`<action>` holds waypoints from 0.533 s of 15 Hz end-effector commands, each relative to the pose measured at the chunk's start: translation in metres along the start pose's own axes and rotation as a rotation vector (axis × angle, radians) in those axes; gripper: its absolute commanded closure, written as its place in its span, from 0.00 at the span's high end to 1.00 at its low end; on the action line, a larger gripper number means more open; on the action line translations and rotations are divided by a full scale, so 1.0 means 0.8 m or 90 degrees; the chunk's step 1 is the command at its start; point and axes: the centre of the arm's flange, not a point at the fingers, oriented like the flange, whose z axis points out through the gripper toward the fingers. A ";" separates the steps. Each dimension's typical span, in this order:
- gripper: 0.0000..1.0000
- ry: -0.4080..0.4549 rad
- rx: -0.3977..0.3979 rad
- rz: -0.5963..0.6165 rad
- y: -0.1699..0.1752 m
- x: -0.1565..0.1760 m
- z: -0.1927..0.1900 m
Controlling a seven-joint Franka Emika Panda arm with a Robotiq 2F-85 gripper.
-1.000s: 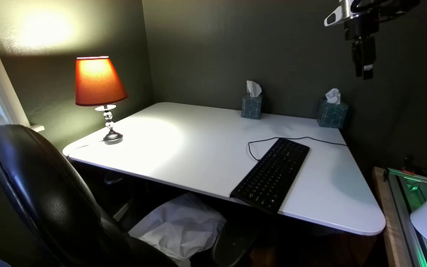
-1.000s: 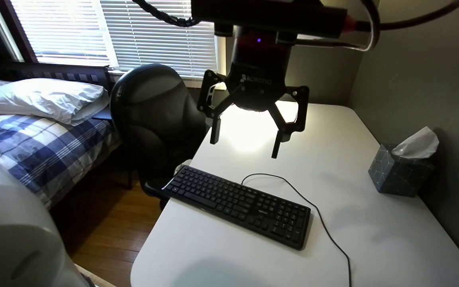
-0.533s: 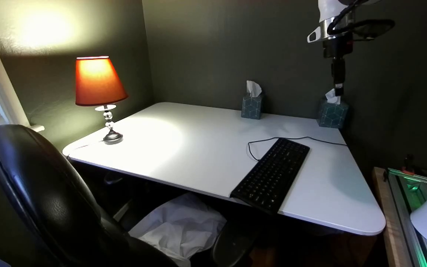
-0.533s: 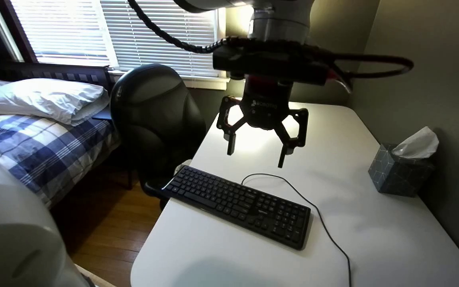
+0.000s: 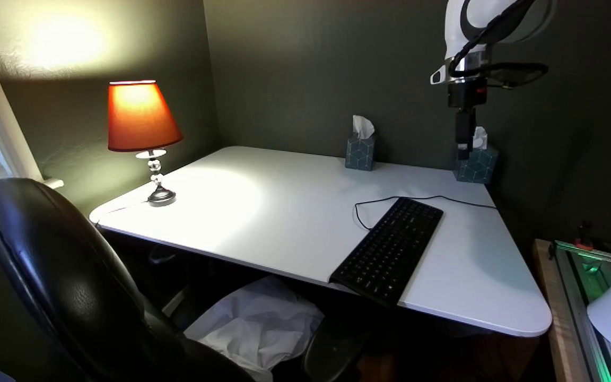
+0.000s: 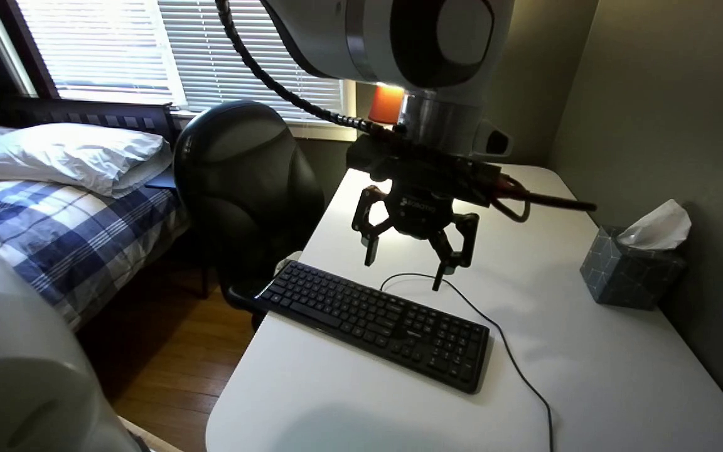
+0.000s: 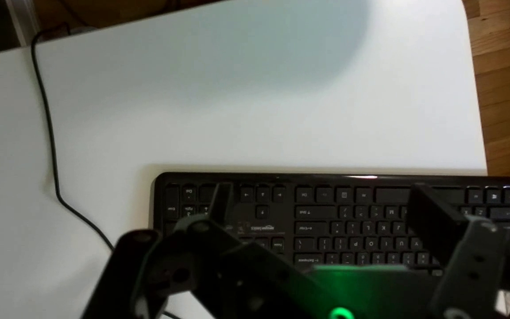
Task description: Press enter on the keyboard
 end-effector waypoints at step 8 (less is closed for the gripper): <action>1.00 0.046 0.029 0.068 0.022 0.026 0.065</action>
